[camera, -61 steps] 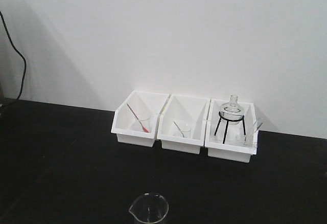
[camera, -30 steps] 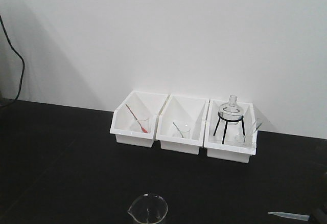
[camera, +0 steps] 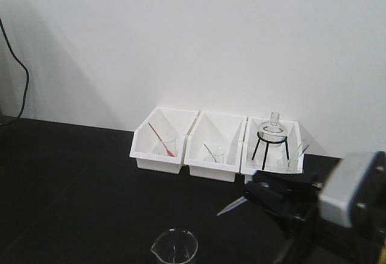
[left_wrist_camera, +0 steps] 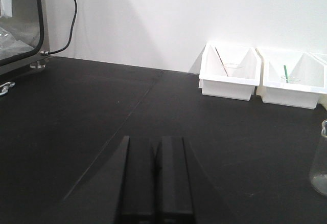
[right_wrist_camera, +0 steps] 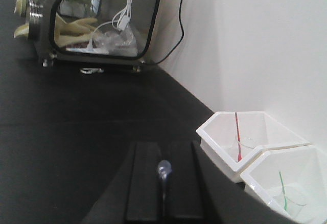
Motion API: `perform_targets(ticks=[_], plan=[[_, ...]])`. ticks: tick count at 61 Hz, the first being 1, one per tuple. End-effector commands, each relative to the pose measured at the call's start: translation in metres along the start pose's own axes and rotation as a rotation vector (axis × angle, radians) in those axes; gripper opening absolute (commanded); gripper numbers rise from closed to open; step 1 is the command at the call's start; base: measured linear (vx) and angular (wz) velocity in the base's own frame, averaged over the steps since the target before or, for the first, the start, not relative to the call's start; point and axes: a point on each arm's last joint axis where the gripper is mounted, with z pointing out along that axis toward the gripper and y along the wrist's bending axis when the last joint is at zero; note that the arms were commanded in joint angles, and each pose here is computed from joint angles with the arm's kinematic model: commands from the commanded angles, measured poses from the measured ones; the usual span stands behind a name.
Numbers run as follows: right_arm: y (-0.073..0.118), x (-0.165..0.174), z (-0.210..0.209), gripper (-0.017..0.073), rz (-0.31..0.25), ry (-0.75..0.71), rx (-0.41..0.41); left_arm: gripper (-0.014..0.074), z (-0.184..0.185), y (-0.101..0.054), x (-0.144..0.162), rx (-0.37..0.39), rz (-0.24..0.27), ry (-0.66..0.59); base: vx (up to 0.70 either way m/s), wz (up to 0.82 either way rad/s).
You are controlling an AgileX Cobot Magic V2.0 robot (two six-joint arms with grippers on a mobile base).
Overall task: Grab transparent chemical and place on left bench
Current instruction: 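Extend the right arm forward toward the bench beside the glass beaker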
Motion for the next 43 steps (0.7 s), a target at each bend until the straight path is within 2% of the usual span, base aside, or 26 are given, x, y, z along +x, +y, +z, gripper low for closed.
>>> perform_targets(ticks=[1,6,18,29,35,43], plan=[[-0.001,-0.017,0.026,-0.0003,0.002,-0.012,0.047,-0.0003,-0.001,0.000,-0.003,-0.002,-0.009,-0.081,0.00,0.00],[-0.001,-0.017,0.047,-0.0001,0.038,-0.008,0.063,-0.0003,-0.001,0.000,-0.003,-0.002,-0.009,-0.081,0.00,0.00],[0.009,0.000,0.088,-0.0001,0.079,0.008,0.002,-0.0003,-0.001,0.000,-0.003,-0.002,-0.009,-0.081,0.00,0.00],[0.023,0.033,0.108,0.0000,0.115,0.104,-0.048,-0.0003,-0.001,0.000,-0.003,-0.002,-0.009,-0.081,0.00,0.00],[0.024,0.046,0.113,0.0013,0.126,0.155,-0.048,-0.0003,-0.001,0.000,-0.003,-0.002,-0.009,-0.081,0.00,0.00],[0.023,0.055,0.116,0.0066,0.176,0.180,-0.026,-0.0003,-0.001,0.000,-0.003,-0.002,-0.009,-0.081,0.00,0.00]])
